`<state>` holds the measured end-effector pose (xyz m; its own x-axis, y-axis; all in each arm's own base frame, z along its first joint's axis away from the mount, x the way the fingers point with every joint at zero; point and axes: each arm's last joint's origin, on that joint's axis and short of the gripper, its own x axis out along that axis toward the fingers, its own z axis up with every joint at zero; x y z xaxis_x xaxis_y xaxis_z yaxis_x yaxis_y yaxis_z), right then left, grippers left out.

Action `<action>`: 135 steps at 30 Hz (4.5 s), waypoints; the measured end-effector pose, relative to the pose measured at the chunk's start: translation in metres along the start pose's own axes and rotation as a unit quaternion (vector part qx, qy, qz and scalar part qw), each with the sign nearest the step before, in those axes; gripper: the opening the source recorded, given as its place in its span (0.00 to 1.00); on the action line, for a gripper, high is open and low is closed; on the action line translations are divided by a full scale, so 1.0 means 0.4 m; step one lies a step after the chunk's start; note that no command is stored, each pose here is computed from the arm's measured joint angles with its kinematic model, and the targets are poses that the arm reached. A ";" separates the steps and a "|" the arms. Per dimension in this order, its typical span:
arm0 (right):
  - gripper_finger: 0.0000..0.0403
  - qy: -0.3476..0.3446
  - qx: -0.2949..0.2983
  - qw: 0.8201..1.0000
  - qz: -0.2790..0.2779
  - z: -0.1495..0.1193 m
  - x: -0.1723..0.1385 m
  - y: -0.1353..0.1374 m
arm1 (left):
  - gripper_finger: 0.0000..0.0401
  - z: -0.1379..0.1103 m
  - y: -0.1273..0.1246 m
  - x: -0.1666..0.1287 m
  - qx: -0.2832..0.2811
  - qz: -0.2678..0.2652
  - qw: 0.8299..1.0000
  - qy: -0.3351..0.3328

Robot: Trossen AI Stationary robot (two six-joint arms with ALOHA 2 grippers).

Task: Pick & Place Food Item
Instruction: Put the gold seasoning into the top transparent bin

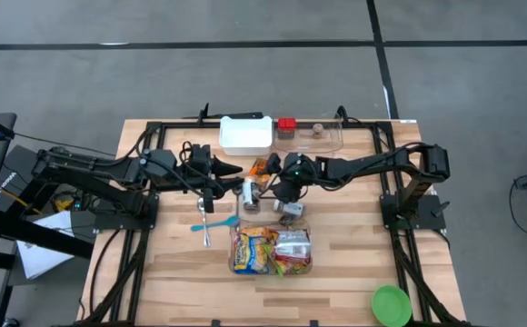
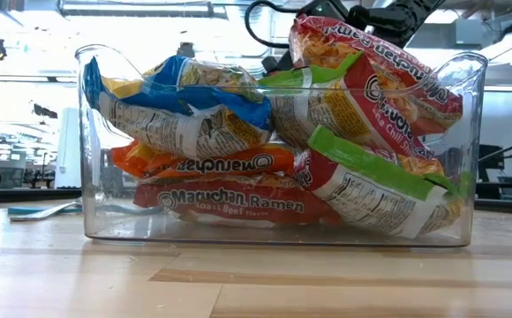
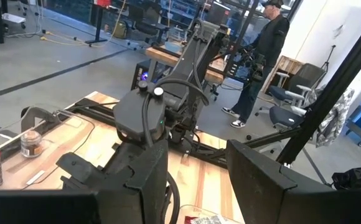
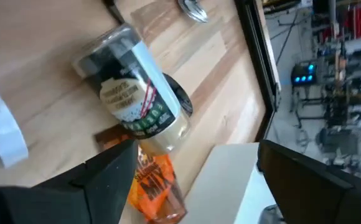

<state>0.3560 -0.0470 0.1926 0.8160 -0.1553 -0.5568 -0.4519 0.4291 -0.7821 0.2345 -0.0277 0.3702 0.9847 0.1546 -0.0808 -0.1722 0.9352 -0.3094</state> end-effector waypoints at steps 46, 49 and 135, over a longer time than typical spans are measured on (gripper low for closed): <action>0.81 0.251 0.698 0.579 0.339 0.086 -0.170 0.161 | 0.63 -0.026 0.120 0.008 -0.215 0.177 0.960 0.045; 0.81 0.249 0.687 0.585 0.352 0.096 -0.180 0.165 | 0.67 -0.046 0.146 0.014 -0.255 0.225 0.938 0.062; 0.81 0.168 0.730 0.630 0.207 0.046 -0.553 0.069 | 0.68 -0.471 0.338 0.330 -0.435 0.355 0.763 0.320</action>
<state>0.1696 0.0154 0.2993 0.5045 0.1643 -0.8477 0.4119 0.8170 0.4035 0.3357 0.0591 0.1392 0.4682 0.0763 -0.8803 -0.8830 0.0788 -0.4628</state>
